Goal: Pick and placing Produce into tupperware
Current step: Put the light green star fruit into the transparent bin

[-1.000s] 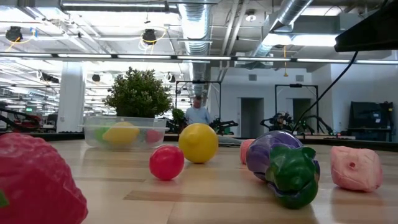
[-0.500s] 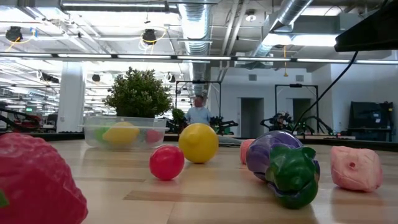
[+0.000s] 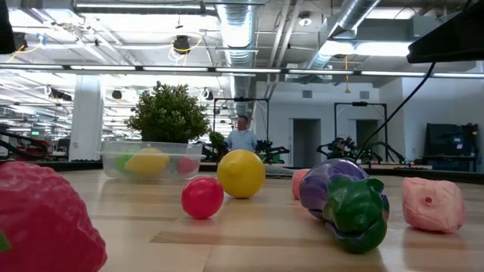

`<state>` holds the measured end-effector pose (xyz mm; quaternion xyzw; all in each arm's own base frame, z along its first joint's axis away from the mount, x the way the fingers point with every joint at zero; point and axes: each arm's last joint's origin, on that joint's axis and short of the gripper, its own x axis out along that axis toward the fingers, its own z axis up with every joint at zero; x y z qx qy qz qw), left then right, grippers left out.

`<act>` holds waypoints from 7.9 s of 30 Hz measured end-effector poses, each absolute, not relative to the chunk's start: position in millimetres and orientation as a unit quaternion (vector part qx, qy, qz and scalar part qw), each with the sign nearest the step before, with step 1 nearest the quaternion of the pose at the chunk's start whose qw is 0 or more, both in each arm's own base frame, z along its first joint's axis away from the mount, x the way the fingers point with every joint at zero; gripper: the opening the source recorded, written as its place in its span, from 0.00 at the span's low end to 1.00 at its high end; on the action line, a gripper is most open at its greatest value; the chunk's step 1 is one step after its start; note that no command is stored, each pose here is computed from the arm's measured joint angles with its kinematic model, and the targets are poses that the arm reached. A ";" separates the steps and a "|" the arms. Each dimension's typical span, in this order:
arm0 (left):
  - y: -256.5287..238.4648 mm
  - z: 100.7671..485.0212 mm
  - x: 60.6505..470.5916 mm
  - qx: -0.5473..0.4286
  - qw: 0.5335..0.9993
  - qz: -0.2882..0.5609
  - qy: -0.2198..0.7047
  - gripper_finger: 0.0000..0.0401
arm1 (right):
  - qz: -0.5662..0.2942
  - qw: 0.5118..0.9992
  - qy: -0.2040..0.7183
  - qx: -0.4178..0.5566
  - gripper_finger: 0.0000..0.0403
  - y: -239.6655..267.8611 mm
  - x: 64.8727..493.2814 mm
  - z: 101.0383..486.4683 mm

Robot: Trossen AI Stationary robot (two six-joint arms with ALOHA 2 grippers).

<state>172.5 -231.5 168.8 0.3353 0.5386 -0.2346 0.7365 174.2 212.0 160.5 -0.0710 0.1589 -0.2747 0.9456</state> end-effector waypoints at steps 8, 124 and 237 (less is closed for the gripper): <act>-224.6 168.4 181.0 0.317 0.737 -0.228 0.551 0.67 | -0.275 0.946 0.159 -0.071 0.58 212.0 174.2 160.5; -170.8 222.9 238.1 0.485 0.631 0.040 0.605 0.52 | -0.269 0.946 0.168 -0.068 0.58 213.7 172.1 159.9; 61.1 185.2 300.2 0.124 0.674 0.040 0.727 0.58 | -0.252 0.947 0.192 -0.055 0.58 219.4 166.5 158.3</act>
